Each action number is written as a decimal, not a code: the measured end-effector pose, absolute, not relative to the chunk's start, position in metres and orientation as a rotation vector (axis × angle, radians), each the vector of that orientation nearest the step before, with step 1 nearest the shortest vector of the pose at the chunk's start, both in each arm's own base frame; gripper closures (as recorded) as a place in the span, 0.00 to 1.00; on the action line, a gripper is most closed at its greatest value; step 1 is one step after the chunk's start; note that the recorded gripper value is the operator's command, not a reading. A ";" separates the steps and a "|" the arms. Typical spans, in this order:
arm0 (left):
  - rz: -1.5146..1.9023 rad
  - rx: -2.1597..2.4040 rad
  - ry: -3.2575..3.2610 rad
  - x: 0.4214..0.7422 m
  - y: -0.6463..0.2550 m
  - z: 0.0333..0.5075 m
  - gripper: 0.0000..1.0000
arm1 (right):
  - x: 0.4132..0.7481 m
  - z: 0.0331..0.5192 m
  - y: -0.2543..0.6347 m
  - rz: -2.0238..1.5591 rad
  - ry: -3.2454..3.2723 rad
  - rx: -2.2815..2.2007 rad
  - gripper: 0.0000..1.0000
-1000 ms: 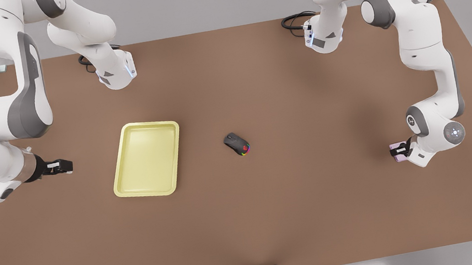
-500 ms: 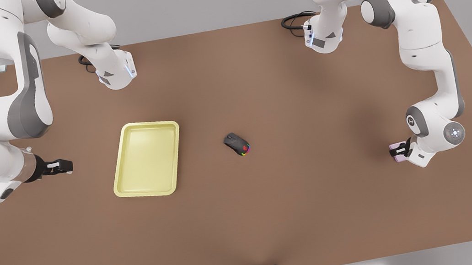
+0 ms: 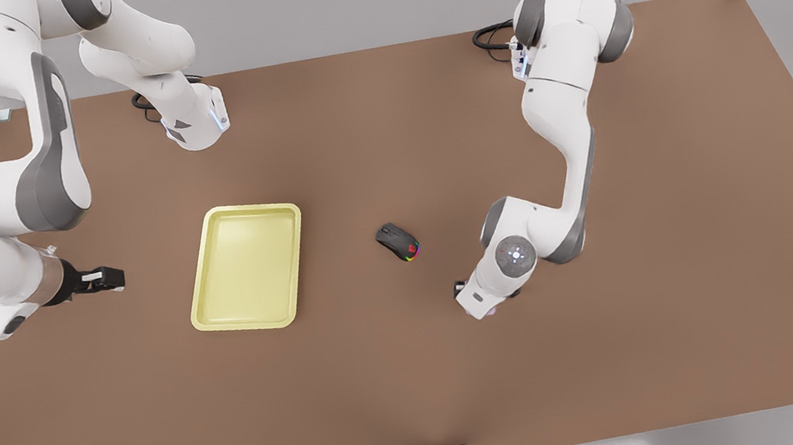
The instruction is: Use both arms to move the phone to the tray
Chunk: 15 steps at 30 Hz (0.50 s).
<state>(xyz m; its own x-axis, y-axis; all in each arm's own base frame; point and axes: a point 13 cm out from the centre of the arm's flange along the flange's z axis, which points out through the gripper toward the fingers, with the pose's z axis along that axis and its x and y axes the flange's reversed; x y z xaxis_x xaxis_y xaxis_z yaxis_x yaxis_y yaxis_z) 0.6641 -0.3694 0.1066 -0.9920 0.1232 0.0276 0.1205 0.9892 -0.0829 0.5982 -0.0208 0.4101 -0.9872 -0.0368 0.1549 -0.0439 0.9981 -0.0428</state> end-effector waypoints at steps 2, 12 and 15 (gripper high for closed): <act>0.146 -0.108 -3.121 0.666 -0.396 0.109 0.21 | 0.598 0.410 -0.021 0.069 -2.985 0.060 0.00; 0.345 0.124 -3.060 0.606 -0.532 0.073 0.20 | 0.600 0.414 -0.020 0.073 -2.995 0.059 0.00; 0.439 0.209 -3.046 0.611 -0.543 0.080 0.00 | 0.604 0.414 -0.018 0.069 -3.002 0.057 0.00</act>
<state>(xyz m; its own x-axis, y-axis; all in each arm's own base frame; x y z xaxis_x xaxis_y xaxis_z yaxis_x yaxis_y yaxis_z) 0.6110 -0.5428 0.0801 -0.9892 -0.1259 0.0753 -0.1421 0.9504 -0.2767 0.6044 -0.0176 0.4140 -0.9897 -0.0347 0.1391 -0.0411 0.9982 -0.0433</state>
